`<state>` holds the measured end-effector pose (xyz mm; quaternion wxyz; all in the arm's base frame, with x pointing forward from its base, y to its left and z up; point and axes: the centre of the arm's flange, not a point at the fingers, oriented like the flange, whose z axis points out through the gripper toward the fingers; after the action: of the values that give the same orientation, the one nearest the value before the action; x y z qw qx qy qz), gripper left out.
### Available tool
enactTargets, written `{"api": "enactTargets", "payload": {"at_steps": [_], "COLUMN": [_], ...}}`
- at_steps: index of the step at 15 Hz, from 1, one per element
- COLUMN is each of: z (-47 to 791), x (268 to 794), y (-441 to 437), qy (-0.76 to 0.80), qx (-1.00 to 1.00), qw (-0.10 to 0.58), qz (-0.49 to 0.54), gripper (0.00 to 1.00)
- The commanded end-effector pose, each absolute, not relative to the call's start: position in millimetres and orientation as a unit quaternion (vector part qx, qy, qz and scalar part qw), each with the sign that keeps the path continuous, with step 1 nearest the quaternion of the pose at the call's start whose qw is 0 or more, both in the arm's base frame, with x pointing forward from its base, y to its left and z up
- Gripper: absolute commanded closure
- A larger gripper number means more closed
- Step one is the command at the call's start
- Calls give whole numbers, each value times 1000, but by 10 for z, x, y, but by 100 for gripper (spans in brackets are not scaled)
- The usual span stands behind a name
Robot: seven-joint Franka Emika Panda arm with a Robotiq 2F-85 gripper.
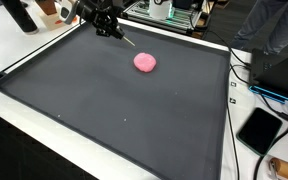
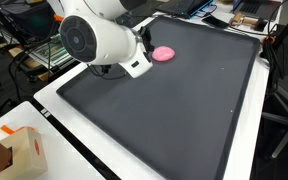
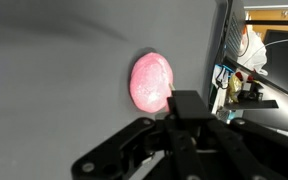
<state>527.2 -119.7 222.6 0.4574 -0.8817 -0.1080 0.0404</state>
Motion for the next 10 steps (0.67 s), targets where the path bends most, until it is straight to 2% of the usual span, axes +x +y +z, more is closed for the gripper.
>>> {"api": "enactTargets", "payload": {"at_steps": [1, 10], "z": [2178, 2191], "x": [5357, 5523], "y": [-1205, -1138], "qy": [-70, 21], "qx": [-884, -910], "qw": [462, 414], "qz": [33, 17], "gripper": [97, 97]}}
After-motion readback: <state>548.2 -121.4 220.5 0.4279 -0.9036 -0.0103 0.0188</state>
